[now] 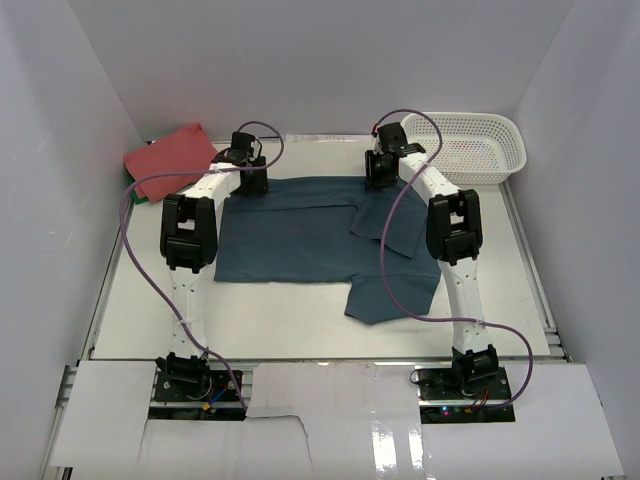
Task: Fold and stack the t-shirts
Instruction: Fold the flattened tshirt in 1/3 of the way
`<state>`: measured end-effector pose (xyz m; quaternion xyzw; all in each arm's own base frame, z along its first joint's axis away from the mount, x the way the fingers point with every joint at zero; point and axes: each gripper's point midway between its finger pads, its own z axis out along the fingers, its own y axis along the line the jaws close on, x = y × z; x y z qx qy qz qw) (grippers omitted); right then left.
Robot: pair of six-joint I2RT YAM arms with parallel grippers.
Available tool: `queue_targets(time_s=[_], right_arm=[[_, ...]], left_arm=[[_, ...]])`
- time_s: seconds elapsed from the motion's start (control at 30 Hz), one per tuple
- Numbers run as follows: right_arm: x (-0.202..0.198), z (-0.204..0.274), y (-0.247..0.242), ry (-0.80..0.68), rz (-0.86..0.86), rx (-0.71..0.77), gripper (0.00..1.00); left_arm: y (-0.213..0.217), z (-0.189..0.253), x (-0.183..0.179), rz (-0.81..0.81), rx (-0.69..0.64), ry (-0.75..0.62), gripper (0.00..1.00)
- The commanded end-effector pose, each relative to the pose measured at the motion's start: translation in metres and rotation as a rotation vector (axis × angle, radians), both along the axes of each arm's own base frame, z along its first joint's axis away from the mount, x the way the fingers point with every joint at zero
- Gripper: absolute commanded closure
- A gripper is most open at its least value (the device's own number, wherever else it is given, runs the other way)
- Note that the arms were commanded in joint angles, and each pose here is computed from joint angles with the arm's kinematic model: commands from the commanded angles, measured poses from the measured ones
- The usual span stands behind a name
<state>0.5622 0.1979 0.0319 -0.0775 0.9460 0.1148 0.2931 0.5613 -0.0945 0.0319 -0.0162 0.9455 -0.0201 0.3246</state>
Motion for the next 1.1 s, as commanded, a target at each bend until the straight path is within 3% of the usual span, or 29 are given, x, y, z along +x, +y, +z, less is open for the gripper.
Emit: queue_targets(time_s=[0.0,0.17,0.3,0.33,0.4,0.43,0.47,0.57,0.6,0.63,0.67,0.77,0.8,0.83,1.07], right_arm=[[0.015,0.017,-0.003,-0.053,-0.007,0.027,0.57],[0.016,0.098,0.000,-0.198,0.018,0.071,0.46],[0.006,0.171,-0.003,-0.328,0.038,0.091,0.34],[-0.002,0.204,-0.006,-0.387,0.045,0.089,0.31],[-0.019,0.214,-0.015,-0.393,0.046,0.051,0.27],[-0.034,0.245,-0.020,-0.446,0.047,0.050,0.26],[-0.046,0.252,-0.021,-0.455,0.053,0.044,0.24],[-0.098,0.248,-0.037,-0.419,0.012,0.036,0.21],[-0.113,0.240,-0.039,-0.391,0.007,0.045,0.21],[-0.142,0.222,-0.045,-0.347,0.007,0.047,0.21],[-0.157,0.211,-0.049,-0.312,-0.018,0.061,0.21],[-0.217,0.164,-0.062,-0.204,-0.027,0.055,0.22],[-0.235,0.168,-0.067,-0.218,-0.041,0.070,0.22],[-0.257,0.137,-0.074,-0.147,-0.048,0.050,0.22],[-0.340,0.079,-0.096,0.000,-0.136,0.090,0.23]], left_arm=[[0.019,0.000,-0.010,0.044,0.038,0.046,0.37],[0.028,0.053,-0.006,0.090,0.048,-0.042,0.30],[0.051,0.124,-0.008,0.201,0.111,-0.138,0.28],[0.060,0.151,-0.016,0.245,0.137,-0.162,0.28],[0.062,0.174,-0.026,0.264,0.116,-0.189,0.28],[0.062,0.204,-0.038,0.267,0.092,-0.239,0.28],[0.060,0.192,-0.053,0.255,0.080,-0.200,0.28],[0.060,0.216,-0.090,0.274,0.015,-0.255,0.28],[0.062,0.184,-0.111,0.275,0.022,-0.185,0.28],[0.062,0.202,-0.123,0.288,-0.022,-0.250,0.28],[0.062,0.171,-0.144,0.279,-0.026,-0.187,0.28],[0.067,0.172,-0.169,0.308,-0.077,-0.237,0.29],[0.066,0.152,-0.183,0.301,-0.088,-0.195,0.29],[0.066,0.150,-0.187,0.307,-0.104,-0.200,0.29],[0.060,0.117,-0.219,0.299,-0.155,-0.126,0.29]])
